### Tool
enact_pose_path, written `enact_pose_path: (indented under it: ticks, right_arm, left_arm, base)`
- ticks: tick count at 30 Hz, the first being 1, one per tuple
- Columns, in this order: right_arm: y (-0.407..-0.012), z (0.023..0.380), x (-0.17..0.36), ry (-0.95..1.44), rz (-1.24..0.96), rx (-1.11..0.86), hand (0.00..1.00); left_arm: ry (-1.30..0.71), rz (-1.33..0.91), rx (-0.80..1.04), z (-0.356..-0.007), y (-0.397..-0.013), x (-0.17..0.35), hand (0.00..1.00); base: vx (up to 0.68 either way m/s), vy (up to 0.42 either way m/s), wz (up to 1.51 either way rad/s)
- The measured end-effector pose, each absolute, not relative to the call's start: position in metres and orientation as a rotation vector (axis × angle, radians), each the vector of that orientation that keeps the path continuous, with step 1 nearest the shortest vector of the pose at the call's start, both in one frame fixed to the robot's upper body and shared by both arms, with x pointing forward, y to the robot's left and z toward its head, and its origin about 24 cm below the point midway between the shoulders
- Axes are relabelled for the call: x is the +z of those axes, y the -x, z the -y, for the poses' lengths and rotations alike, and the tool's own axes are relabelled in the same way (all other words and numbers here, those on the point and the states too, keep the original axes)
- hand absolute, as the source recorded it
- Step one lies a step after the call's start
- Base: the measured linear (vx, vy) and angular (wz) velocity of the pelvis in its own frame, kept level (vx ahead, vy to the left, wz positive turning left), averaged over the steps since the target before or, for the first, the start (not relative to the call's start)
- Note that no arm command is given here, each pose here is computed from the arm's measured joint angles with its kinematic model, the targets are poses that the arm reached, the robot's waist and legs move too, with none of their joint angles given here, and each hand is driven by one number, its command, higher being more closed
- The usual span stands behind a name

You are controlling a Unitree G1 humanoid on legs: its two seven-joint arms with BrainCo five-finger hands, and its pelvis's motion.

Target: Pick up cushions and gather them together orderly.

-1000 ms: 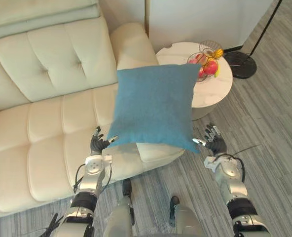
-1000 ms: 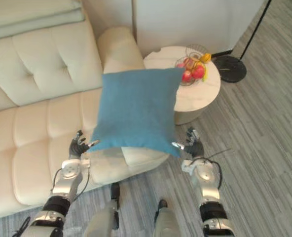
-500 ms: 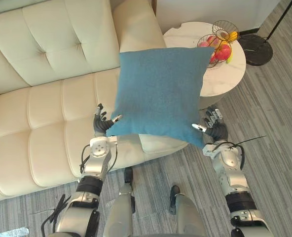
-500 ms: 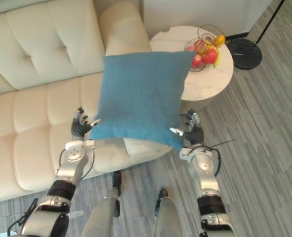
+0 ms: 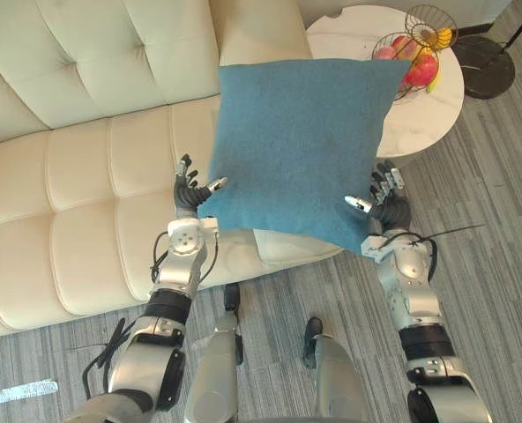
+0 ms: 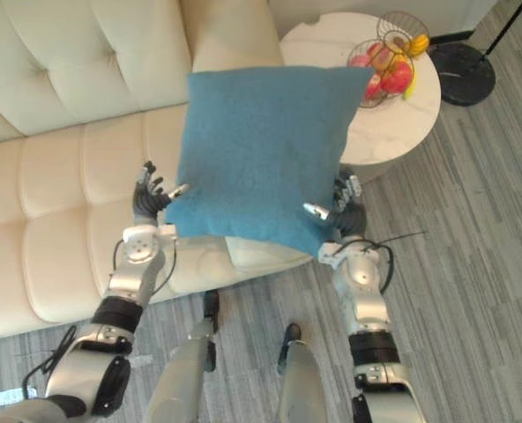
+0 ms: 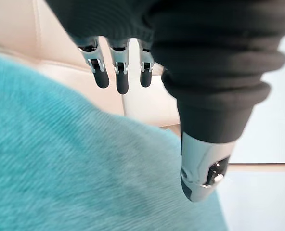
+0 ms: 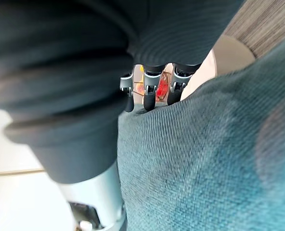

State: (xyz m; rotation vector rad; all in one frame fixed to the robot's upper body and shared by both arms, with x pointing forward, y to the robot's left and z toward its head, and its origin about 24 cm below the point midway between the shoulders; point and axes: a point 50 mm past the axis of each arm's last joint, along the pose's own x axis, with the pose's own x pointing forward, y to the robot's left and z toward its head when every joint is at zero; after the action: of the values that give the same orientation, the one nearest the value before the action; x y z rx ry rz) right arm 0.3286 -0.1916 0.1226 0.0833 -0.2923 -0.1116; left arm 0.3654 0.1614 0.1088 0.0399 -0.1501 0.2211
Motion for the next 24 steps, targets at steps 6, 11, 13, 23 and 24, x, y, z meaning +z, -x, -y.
enact_pose_path:
  ticks: [6, 11, 13, 23, 24]
  right_arm:
    - [-0.336, 0.183, 0.128, -0.096, 0.296, -0.111, 0.00]
    - [-0.345, 0.173, 0.134, -0.156, 0.296, -0.112, 0.00]
    - [-0.347, 0.173, 0.137, -0.157, 0.302, -0.122, 0.00]
    - [-0.351, 0.178, 0.135, -0.209, 0.287, -0.165, 1.00]
    - [-0.351, 0.178, 0.136, -0.218, 0.290, -0.167, 1.00]
  left_arm:
    - [-0.040, 0.130, 0.180, -0.145, -0.370, 0.109, 0.00]
    - [-0.055, 0.150, 0.153, -0.135, -0.375, 0.119, 0.00]
    - [-0.060, 0.161, 0.145, -0.131, -0.377, 0.123, 0.00]
    - [-0.021, 0.190, 0.133, -0.121, -0.376, 0.132, 1.00]
    - [0.003, 0.205, 0.134, -0.120, -0.375, 0.137, 1.00]
  base:
    - [0.01, -0.013, -0.01]
    - [0.00, 0.000, 0.00]
    - [0.00, 0.000, 0.00]
    - [0.00, 0.000, 0.00]
    - [0.00, 0.000, 0.00]
